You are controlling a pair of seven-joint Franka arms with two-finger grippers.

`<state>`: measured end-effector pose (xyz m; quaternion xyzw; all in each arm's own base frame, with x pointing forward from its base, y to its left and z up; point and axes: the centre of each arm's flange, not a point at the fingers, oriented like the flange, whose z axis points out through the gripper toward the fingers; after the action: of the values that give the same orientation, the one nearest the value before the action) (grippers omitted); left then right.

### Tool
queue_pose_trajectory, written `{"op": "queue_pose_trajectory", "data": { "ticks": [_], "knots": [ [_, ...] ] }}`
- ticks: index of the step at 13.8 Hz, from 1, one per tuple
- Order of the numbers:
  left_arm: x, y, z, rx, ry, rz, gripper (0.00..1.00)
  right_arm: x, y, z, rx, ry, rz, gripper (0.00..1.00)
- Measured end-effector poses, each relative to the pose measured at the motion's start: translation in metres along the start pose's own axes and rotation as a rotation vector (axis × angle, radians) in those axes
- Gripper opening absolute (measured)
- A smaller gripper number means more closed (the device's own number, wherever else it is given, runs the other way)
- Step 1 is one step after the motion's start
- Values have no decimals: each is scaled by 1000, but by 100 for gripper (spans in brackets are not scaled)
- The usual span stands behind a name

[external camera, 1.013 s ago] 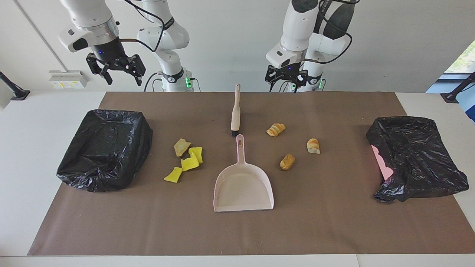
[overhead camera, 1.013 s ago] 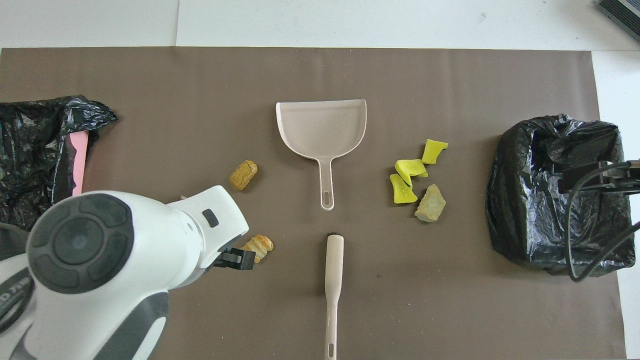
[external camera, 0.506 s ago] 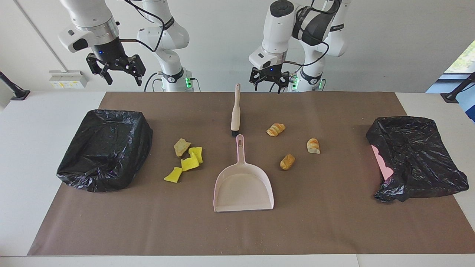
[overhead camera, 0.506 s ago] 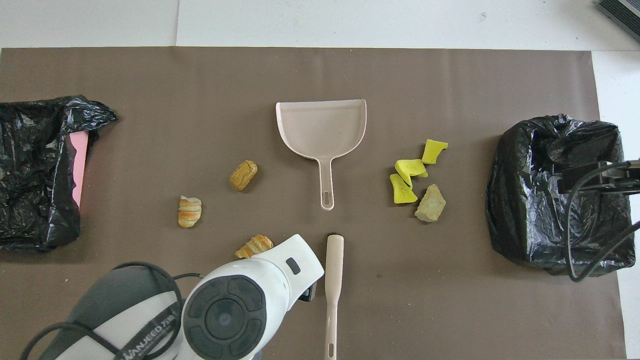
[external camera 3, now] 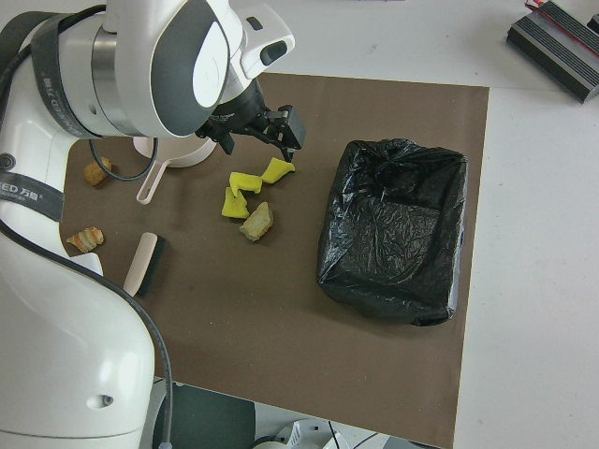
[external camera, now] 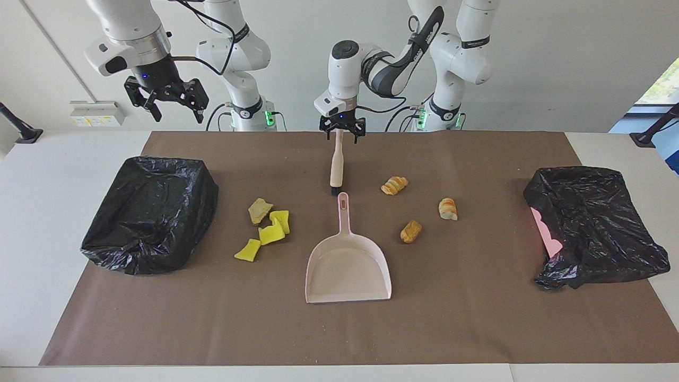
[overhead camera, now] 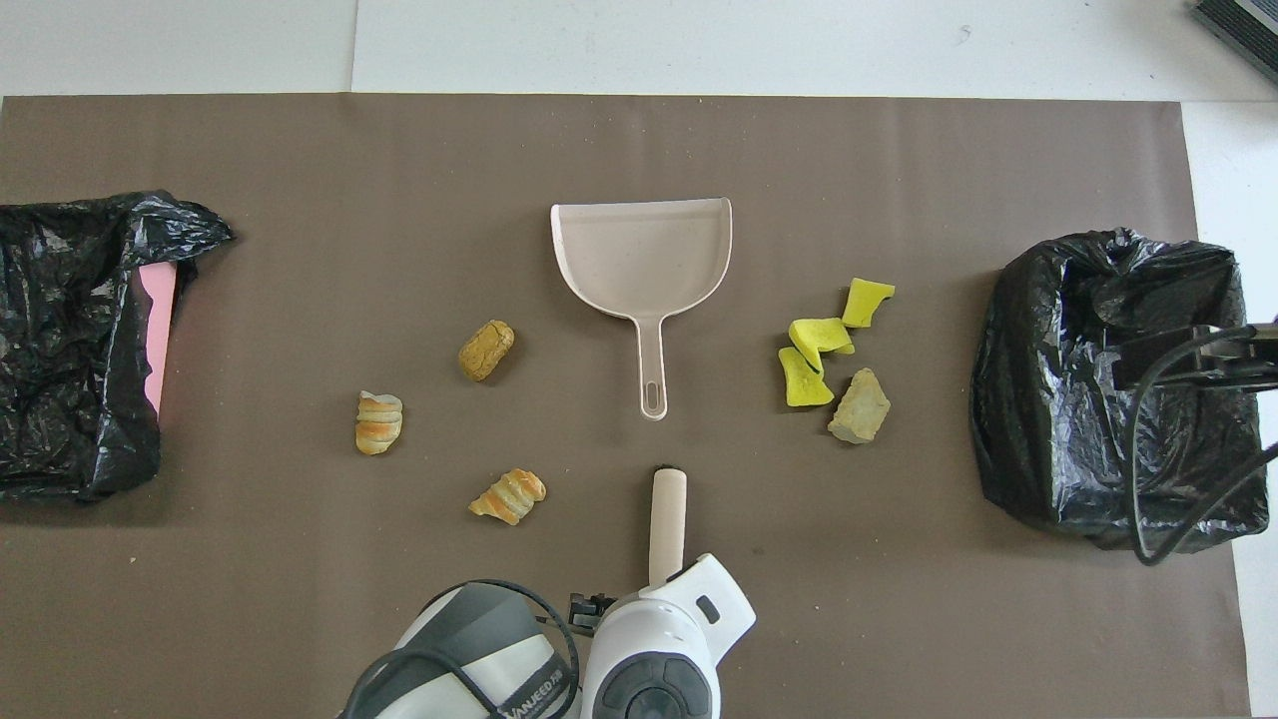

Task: Sweep and dump trash in bin

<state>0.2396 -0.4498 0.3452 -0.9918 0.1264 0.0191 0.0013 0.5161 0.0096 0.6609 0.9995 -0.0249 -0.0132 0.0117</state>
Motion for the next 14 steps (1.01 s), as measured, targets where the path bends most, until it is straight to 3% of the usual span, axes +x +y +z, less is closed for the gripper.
{"op": "queue_pose_trajectory", "data": {
  "ticks": [4, 9, 10, 14],
  "knots": [
    [1, 0, 3, 3, -3, -14, 96, 0, 0, 0, 0, 0, 0, 100],
    [-2, 0, 4, -8, -39, -89, 30, 0, 0, 0, 0, 0, 0, 100],
    [-1, -1, 4, -8, -44, -96, 26, 0, 0, 0, 0, 0, 0, 100],
    [4, -17, -6, 27, -86, -122, 26, 0, 0, 0, 0, 0, 1, 100]
  ]
}}
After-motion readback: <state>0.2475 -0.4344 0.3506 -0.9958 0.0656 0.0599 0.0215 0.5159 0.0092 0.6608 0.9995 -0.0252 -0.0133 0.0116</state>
